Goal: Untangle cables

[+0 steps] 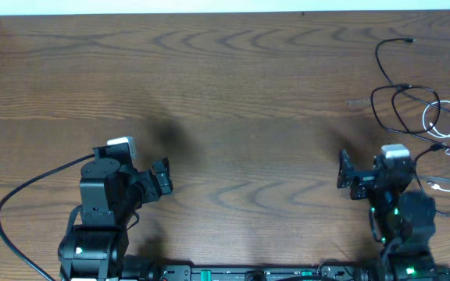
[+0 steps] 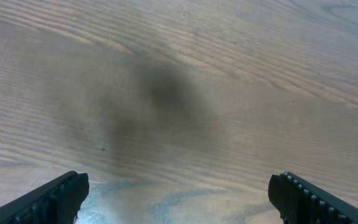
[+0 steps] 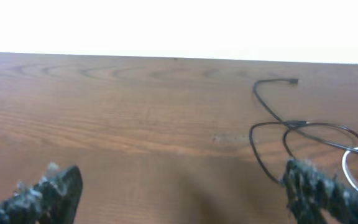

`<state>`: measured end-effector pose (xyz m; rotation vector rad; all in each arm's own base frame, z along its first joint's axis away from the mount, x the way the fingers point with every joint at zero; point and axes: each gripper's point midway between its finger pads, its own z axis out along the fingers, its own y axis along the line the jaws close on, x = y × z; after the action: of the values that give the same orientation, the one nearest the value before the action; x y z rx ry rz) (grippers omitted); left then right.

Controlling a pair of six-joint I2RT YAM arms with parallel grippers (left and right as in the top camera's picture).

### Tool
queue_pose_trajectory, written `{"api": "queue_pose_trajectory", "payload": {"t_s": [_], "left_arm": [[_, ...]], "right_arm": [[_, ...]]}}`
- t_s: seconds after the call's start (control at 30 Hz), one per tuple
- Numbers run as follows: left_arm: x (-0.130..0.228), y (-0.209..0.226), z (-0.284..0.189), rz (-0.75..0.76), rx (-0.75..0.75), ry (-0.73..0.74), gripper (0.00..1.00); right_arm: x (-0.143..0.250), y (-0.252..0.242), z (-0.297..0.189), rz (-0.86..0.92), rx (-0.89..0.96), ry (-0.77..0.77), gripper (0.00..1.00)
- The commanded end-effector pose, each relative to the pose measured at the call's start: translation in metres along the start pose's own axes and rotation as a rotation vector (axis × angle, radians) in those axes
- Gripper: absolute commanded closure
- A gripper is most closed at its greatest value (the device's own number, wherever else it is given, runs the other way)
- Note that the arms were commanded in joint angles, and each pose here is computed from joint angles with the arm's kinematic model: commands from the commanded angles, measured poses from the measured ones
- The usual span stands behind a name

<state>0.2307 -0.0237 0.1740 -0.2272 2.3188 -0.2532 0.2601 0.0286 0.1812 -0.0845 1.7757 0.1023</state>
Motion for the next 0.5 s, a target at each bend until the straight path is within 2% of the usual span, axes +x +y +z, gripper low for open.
{"api": "queue_pose_trajectory", "payload": {"t_s": [0.0,0.27,0.47], "left_arm": [[0.000,0.000,0.000,-0.001,0.001,0.001,0.02],[0.000,0.000,0.000,-0.001,0.001,0.001,0.02],[0.000,0.000,0.000,-0.001,0.001,0.001,0.02]], "right_arm": [[0.013,0.000,0.001,-0.038,0.004,-0.063,0.01],[-0.005,-0.003,-0.006,-0.034,0.041,-0.248,0.01],[-0.014,-0.006,-0.013,-0.030,0.055,-0.292,0.01]]}}
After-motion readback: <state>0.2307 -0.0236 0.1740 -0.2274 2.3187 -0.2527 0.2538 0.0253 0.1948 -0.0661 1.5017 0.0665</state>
